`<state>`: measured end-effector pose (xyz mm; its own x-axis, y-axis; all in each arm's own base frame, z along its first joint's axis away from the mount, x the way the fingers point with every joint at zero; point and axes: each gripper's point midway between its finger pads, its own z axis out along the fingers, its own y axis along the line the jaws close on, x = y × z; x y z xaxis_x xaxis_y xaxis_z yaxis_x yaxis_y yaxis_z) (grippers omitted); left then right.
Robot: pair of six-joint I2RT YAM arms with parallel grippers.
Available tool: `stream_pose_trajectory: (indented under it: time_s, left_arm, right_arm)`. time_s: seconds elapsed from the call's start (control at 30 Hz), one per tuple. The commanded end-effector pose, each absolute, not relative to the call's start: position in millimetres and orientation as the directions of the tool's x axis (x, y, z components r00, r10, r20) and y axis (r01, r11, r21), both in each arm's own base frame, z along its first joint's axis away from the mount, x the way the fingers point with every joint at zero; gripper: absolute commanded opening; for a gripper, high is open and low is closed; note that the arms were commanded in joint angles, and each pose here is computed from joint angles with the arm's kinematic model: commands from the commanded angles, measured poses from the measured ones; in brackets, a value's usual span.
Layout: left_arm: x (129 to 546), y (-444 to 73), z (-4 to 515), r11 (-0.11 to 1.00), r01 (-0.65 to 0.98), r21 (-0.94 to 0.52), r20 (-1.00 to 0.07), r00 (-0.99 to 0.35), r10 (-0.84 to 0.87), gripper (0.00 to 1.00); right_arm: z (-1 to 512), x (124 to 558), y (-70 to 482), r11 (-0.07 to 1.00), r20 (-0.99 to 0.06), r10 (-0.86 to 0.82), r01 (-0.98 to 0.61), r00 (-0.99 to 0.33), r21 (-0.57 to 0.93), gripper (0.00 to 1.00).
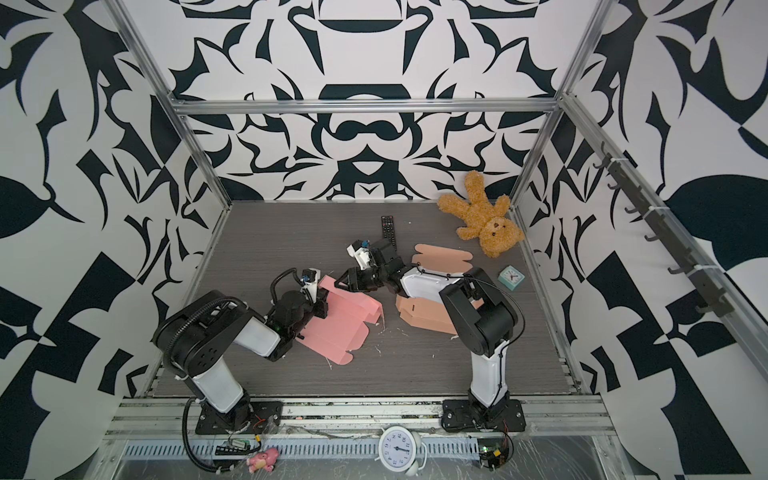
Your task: Fold the paper box
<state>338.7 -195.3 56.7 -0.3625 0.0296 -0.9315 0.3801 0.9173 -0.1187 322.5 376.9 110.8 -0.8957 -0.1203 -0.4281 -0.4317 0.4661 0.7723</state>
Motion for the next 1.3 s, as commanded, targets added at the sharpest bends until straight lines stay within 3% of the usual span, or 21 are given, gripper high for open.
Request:
stream_pose_trajectory:
  time_s: [0.0, 0.2, 0.6, 0.87, 1.07, 1.27]
  left_arm:
    - [339.6, -196.3, 51.4, 0.922, 0.372, -0.109, -0.929, -0.369, 0.039, 0.26]
    - [337.2, -194.2, 45.0, 0.927, 0.356, -0.113, -0.924, -0.380, 0.033, 0.26]
    - [341.4, -192.4, 43.2, 0.935, 0.340, -0.101, -0.925, -0.377, 0.037, 0.17]
    - [333.0, -195.9, 52.5, 0.922, 0.369, -0.116, -0.931, -0.364, 0.029, 0.30]
    - [329.3, -194.8, 71.0, 0.920, 0.377, -0.103, -0.942, -0.334, 0.031, 0.31]
    - [330.9, -196.6, 70.5, 0.921, 0.378, -0.098, -0.942, -0.334, 0.037, 0.19]
  right_arm:
    - [126.7, 316.6, 376.5, 0.453, -0.463, -0.120, -0.464, -0.878, 0.761, 0.40]
    - [125.3, 316.3, 375.5, 0.460, -0.466, -0.121, -0.466, -0.876, 0.756, 0.40]
    - [118.7, 312.1, 378.5, 0.458, -0.452, -0.127, -0.457, -0.883, 0.763, 0.39]
    - [119.3, 312.7, 374.5, 0.481, -0.466, -0.130, -0.466, -0.875, 0.742, 0.38]
    - [116.8, 312.9, 374.6, 0.485, -0.458, -0.131, -0.460, -0.879, 0.744, 0.38]
    - [120.7, 313.8, 374.9, 0.484, -0.465, -0.126, -0.463, -0.876, 0.742, 0.38]
